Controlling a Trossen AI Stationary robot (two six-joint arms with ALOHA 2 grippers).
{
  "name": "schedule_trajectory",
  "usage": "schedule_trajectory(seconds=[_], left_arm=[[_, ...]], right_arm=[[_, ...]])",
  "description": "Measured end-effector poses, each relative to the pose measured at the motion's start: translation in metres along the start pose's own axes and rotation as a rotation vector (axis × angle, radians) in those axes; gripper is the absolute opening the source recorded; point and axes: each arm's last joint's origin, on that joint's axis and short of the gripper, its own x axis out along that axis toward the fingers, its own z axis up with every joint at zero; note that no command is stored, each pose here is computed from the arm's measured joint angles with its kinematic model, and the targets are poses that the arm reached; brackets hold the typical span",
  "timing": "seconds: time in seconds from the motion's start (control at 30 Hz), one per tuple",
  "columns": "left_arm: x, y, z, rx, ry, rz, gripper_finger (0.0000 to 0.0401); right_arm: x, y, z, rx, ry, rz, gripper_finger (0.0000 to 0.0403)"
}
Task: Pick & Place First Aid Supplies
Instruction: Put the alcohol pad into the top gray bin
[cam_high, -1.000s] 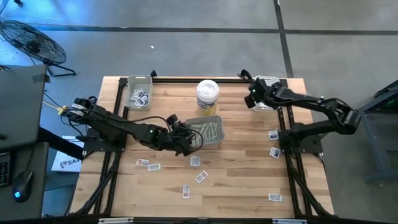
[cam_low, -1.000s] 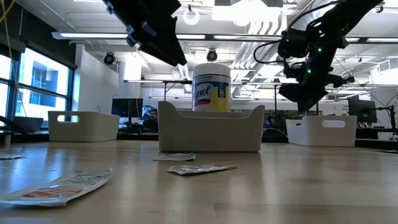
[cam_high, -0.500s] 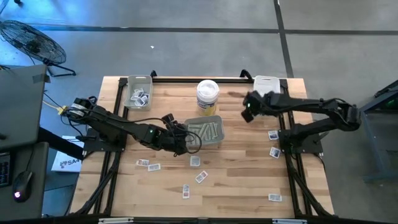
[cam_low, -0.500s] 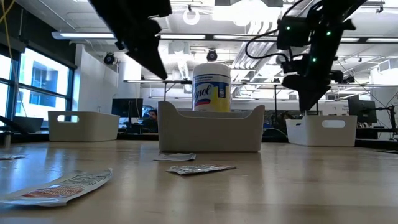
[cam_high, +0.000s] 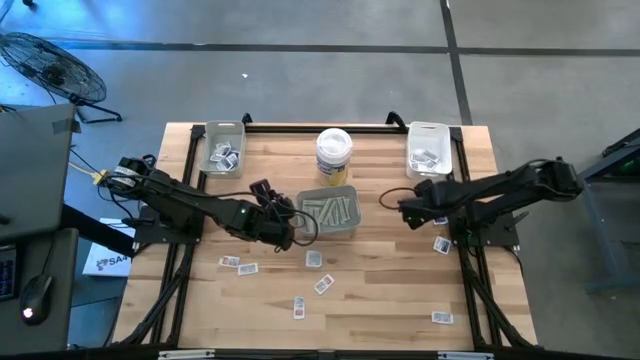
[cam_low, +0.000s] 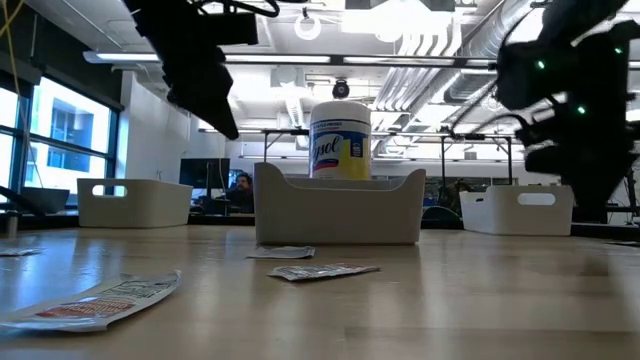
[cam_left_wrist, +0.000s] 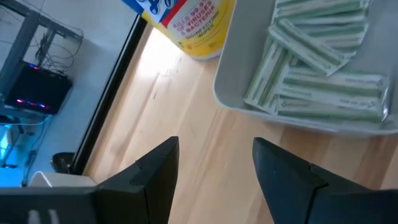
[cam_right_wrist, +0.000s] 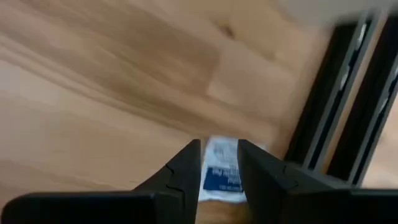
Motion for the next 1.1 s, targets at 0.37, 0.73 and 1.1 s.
schedule_trajectory(seconds=[0.37, 0.73, 1.1], left_arm=[[0.020, 0.002, -0.055, 0.048, 0.097, 0.007, 0.0200], [0.003, 0.038, -0.088, -0.112, -0.060, -0.072, 0.0200], [0.002, 0.040, -0.095, -0.103, -0.156, -0.180, 0.0200]], right_arm=[[0.011, -0.003, 0.007, 0.001, 0.085, 0.024, 0.0099], [0.026, -0.011, 0.023, 0.040, 0.232, -0.011, 0.0099], [0.040, -0.016, 0.035, 0.078, 0.282, -0.029, 0.0098]])
